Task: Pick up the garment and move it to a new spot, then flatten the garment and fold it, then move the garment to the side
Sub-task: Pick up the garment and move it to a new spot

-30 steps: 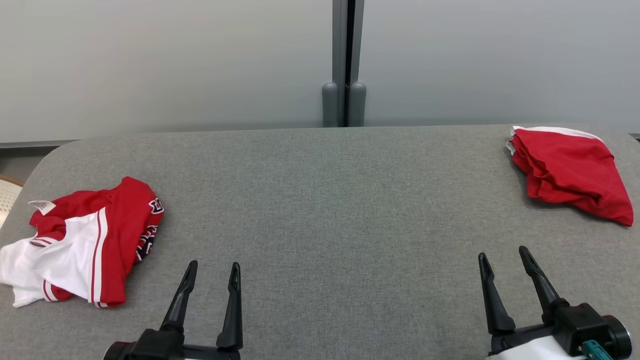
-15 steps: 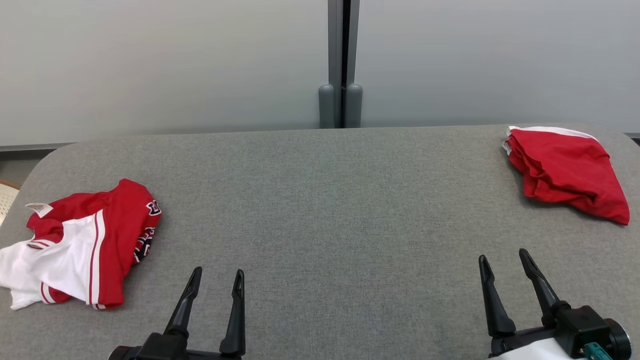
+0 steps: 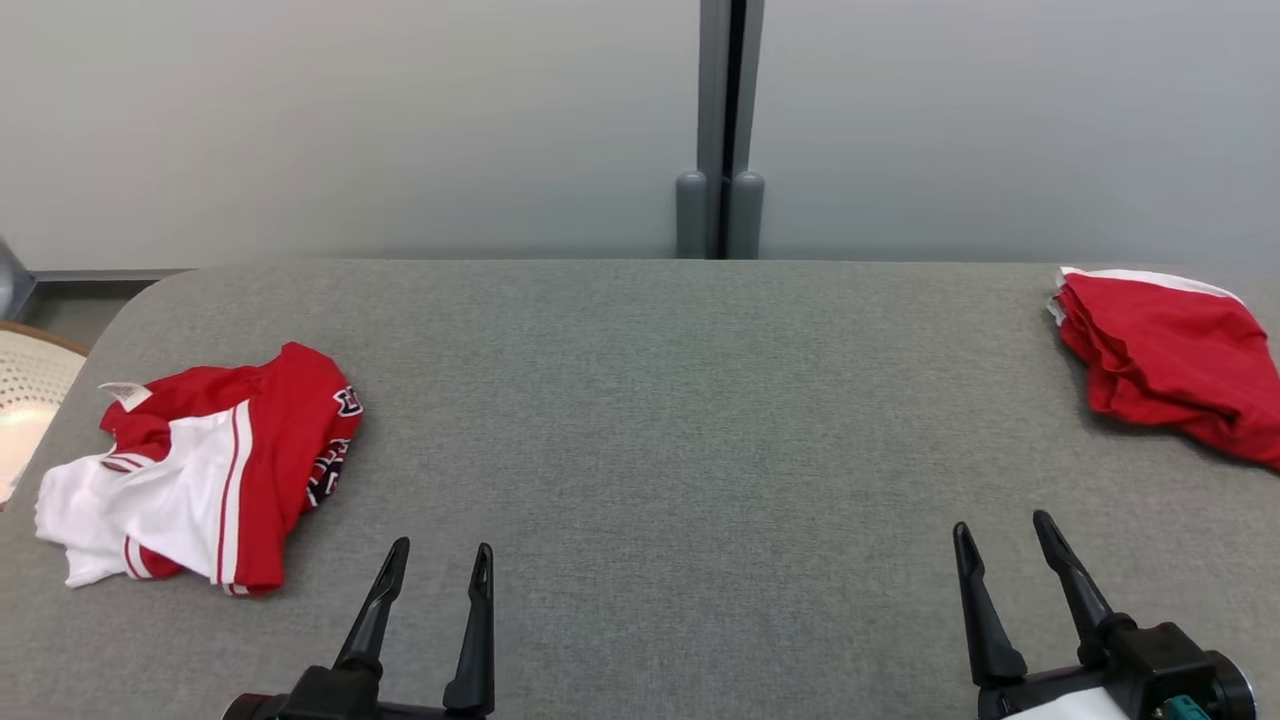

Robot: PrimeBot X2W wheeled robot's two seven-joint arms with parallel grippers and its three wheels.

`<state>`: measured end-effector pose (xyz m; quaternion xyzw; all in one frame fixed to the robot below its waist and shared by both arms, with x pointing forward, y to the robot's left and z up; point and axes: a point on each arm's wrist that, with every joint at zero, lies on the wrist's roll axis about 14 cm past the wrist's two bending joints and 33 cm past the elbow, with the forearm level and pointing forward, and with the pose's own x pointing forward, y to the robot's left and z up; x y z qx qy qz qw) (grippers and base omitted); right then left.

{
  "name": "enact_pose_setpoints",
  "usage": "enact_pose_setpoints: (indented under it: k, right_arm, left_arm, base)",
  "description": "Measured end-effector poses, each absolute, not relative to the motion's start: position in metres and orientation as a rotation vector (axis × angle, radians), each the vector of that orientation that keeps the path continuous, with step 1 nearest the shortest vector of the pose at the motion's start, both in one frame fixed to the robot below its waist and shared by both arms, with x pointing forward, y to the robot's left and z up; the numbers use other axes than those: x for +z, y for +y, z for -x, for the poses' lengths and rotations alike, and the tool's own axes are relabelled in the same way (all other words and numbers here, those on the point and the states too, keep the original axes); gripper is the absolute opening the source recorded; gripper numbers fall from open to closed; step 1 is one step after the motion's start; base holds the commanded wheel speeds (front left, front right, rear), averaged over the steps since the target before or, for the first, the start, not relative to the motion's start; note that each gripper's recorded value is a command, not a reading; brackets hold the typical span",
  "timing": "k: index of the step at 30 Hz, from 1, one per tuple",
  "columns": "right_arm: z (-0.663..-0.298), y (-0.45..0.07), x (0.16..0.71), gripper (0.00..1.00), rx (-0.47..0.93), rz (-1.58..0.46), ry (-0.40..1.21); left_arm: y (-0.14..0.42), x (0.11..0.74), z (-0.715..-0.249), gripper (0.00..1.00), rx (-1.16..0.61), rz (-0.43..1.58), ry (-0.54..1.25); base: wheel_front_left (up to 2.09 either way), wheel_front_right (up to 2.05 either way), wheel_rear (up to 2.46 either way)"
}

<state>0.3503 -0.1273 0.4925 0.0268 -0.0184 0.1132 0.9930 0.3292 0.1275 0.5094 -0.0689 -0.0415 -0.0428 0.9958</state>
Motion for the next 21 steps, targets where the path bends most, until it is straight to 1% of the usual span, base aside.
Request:
enact_pose_setpoints:
  k: [9,21]
  right_arm:
    - [-0.359,-0.076,0.488,1.00,0.385,-0.062,-0.018]
    - [-0.364,0.005,0.484,1.00,0.635,-0.067,0.005]
  left_arm:
    - [0.173,0.509,-0.308,1.00,0.072,0.132,-0.094]
    - [0.235,0.506,-0.256,1.00,0.326,0.127,-0.100]
  base:
    - [0.00,0.00,0.00]
    - [0.00,0.00,0.00]
